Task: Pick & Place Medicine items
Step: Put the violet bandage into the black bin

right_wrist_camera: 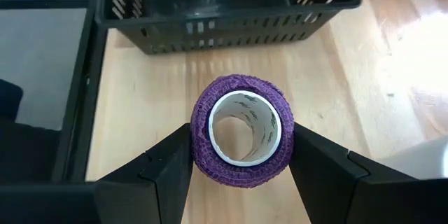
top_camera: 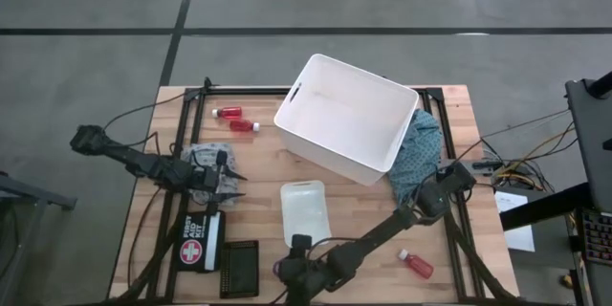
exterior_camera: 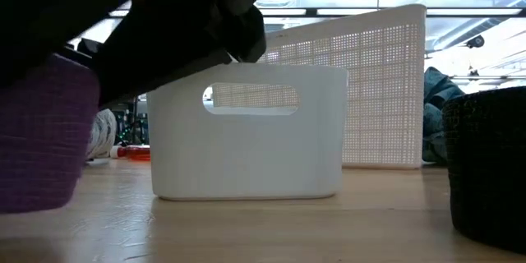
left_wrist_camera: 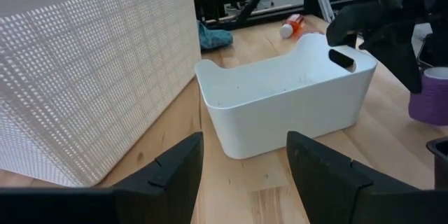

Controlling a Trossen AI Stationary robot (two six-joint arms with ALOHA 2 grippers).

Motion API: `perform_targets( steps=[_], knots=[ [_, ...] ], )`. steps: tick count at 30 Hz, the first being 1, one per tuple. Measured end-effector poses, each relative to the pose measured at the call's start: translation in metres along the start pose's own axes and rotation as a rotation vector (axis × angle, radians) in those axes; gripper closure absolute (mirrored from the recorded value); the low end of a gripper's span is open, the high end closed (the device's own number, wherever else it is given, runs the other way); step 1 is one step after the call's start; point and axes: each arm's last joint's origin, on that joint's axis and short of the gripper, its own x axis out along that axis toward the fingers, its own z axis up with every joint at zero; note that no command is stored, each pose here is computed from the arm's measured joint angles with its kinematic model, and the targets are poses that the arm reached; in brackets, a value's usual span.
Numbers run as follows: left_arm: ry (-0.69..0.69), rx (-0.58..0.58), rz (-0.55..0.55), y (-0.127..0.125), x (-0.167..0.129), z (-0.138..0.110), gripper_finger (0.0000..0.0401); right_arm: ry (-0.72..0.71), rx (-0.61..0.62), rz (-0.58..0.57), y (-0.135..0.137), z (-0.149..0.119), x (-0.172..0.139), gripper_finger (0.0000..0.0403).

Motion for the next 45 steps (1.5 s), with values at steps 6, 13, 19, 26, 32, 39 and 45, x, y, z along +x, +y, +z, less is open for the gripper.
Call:
perform_targets(
  steps=[6,13,19,26,32,39,45],
  knots=[
    [0.001,0.0,0.0,0.0,0.0,0.0,0.0192,0.013,0.021,0.009,-0.001,-0.001,0.003,0.0192],
    [0.001,0.001,0.0,0.0,0.0,0.0,0.0192,0.011,0.1,0.013,-0.005,0.003,0.004,0.0161],
    [0.001,0.003,0.0,0.0,0.0,0.0,0.0192,0.013,0.1,0.014,-0.005,0.002,0.004,0.0136],
    [0.001,0.003,0.0,0.0,0.0,0.0,0.0192,0.004,0.088,-0.003,-0.005,0.004,0.002,0.0129],
    [0.001,0.002,0.0,0.0,0.0,0.0,0.0192,-0.087,0.079,-0.081,0.006,0.018,-0.02,0.0135],
    [0.0,0.002,0.0,0.0,0.0,0.0,0.0192,-0.158,-0.009,-0.106,0.013,0.034,-0.046,0.0125],
    [0.001,0.001,0.0,0.0,0.0,0.0,0.0192,-0.189,-0.094,-0.116,0.021,0.035,-0.062,0.0127]
  ],
)
